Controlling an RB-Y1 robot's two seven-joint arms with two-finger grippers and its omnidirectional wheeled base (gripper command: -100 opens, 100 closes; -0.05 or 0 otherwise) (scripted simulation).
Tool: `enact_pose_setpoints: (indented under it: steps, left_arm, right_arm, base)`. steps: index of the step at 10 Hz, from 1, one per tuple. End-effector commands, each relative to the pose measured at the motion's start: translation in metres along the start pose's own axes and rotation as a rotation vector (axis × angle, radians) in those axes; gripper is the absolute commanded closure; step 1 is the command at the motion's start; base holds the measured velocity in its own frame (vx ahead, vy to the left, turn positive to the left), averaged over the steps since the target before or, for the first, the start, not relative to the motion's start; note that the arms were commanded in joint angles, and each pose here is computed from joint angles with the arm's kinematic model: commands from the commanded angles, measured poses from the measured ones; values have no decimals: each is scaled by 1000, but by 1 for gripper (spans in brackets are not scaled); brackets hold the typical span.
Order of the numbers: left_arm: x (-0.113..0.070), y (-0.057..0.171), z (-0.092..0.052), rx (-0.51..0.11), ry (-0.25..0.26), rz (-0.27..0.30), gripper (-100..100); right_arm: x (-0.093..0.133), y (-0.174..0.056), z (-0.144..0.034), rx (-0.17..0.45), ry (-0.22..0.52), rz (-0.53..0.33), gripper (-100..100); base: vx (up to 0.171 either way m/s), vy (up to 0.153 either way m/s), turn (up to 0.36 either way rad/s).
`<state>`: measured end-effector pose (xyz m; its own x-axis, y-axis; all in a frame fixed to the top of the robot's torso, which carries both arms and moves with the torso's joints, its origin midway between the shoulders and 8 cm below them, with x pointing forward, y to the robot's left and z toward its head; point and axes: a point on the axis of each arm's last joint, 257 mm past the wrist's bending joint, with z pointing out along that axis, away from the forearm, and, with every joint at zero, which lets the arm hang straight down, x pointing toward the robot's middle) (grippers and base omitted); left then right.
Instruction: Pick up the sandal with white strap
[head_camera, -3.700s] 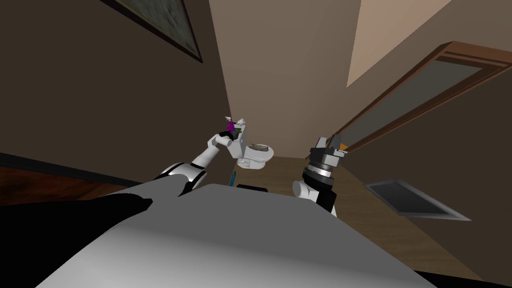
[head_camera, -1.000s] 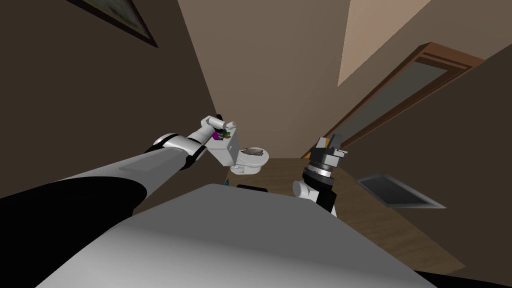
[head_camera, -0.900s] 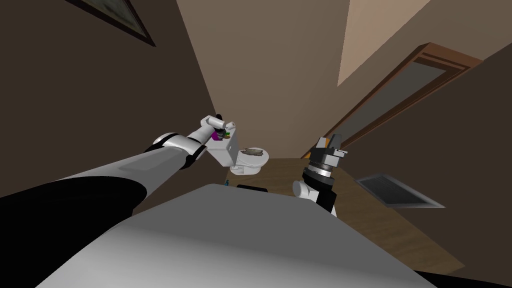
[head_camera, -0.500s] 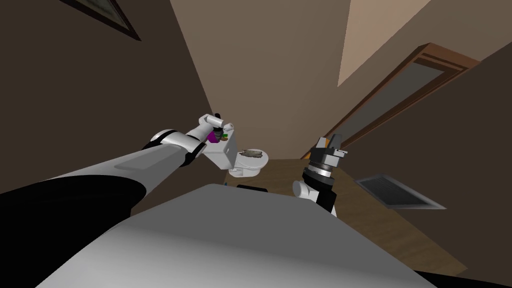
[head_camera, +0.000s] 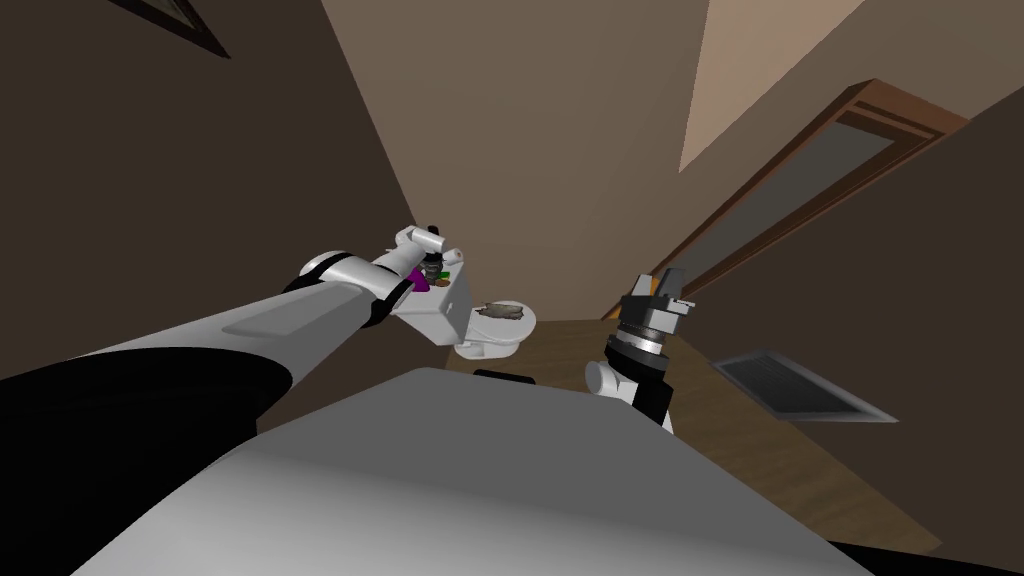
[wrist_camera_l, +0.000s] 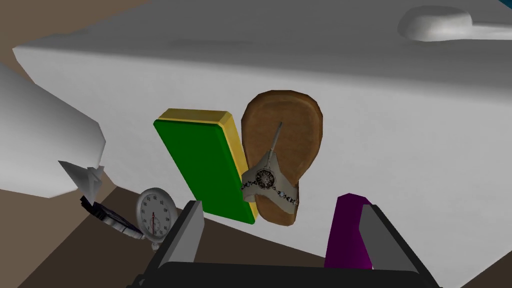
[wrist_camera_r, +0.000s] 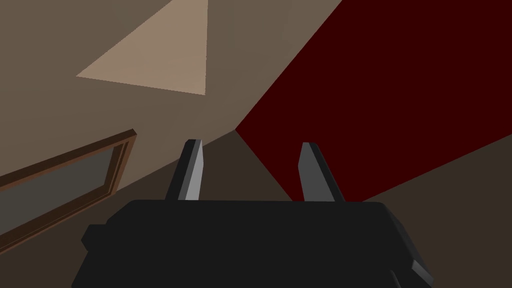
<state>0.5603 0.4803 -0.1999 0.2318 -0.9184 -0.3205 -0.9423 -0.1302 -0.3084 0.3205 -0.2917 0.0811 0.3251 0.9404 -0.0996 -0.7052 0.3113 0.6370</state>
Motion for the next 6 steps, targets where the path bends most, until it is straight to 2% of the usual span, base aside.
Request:
enact_pose_setpoints:
  steps: [1, 2, 3, 4, 6]
  left_arm:
    - [-4, 8, -1, -28, -9, -14, -100]
    - [-4, 4, -1, -15, -5, -8, -100]
    - [-4, 5, -2, -19, -6, -9, 0]
    - [-26, 10, 9, -24, -9, -23, -100]
    - [-26, 10, 9, -24, -9, -23, -100]
  right_arm:
    - [0, 0, 0, 0, 0, 0, 0]
    - [0, 0, 0, 0, 0, 0, 0]
    - [0, 0, 0, 0, 0, 0, 0]
    - [0, 0, 0, 0, 0, 0, 0]
    - [0, 0, 0, 0, 0, 0, 0]
  base:
    - [97, 1, -17]
    - [38, 0, -1]
    - [8, 0, 0]
    - [26, -49, -125]
    - [6, -41, -13]
